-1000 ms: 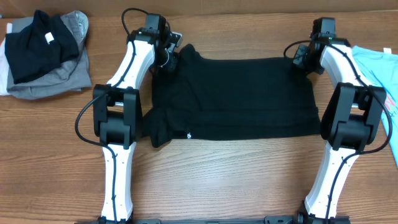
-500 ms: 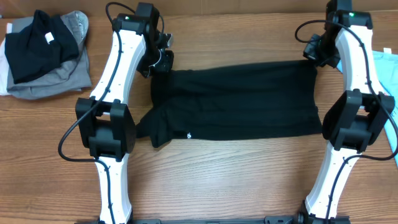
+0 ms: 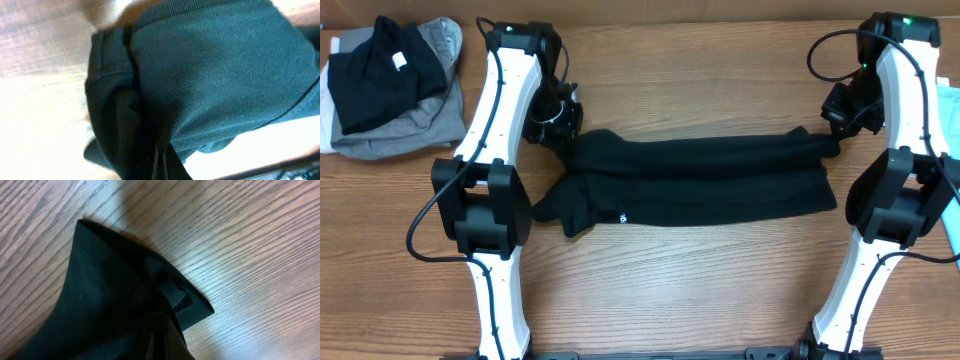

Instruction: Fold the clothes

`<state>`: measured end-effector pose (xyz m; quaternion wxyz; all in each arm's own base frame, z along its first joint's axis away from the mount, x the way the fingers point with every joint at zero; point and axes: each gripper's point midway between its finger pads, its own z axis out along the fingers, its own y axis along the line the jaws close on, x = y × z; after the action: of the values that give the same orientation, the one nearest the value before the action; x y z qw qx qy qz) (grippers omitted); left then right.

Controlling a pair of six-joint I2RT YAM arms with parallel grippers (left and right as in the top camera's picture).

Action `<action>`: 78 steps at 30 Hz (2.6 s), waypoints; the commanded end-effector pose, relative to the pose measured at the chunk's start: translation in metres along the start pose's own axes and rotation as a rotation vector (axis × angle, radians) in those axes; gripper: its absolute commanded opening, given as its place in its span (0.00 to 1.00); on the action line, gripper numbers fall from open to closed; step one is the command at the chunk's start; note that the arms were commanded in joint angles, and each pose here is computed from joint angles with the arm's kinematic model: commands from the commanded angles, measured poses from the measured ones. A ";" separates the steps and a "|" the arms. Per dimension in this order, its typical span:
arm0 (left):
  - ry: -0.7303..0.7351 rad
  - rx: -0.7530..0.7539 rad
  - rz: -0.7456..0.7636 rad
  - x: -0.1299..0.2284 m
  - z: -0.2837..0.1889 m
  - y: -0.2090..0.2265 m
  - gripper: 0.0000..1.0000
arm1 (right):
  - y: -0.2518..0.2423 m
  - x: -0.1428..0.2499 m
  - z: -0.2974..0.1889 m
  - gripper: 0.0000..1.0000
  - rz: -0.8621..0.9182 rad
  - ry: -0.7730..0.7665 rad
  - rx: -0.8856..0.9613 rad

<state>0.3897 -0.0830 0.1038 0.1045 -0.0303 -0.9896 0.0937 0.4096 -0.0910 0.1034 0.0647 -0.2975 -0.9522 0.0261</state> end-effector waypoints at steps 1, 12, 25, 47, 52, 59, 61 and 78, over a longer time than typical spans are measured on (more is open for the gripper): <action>0.010 -0.014 -0.048 0.017 -0.015 0.004 0.04 | -0.012 -0.006 -0.028 0.04 0.013 -0.087 0.002; 0.173 -0.019 -0.053 0.061 0.014 0.001 0.04 | -0.031 0.028 -0.025 0.04 -0.010 -0.003 -0.016; 0.316 0.003 -0.066 0.103 0.058 0.010 0.22 | -0.039 0.035 0.036 0.06 0.031 0.021 0.008; -0.104 0.045 0.114 0.068 -0.021 -0.056 0.63 | -0.002 0.031 0.015 0.54 -0.106 0.007 -0.198; -0.045 0.028 0.113 0.060 0.027 -0.063 0.07 | 0.014 0.040 0.033 0.05 -0.134 0.029 -0.220; 0.073 0.019 0.006 0.055 0.082 -0.030 0.04 | 0.025 0.056 0.059 0.04 -0.167 0.067 -0.207; 0.107 0.019 -0.022 0.057 0.095 -0.019 0.04 | 0.025 0.064 0.066 0.04 -0.171 0.093 -0.195; 0.045 -0.109 -0.325 0.047 0.112 0.100 0.04 | 0.035 0.080 0.123 0.04 -0.072 0.093 -0.188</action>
<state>0.3236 -0.0699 0.0036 0.1437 0.0671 -0.9796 0.1238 0.3470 -0.0272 0.0035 0.0770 -0.2554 -0.9595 -0.0904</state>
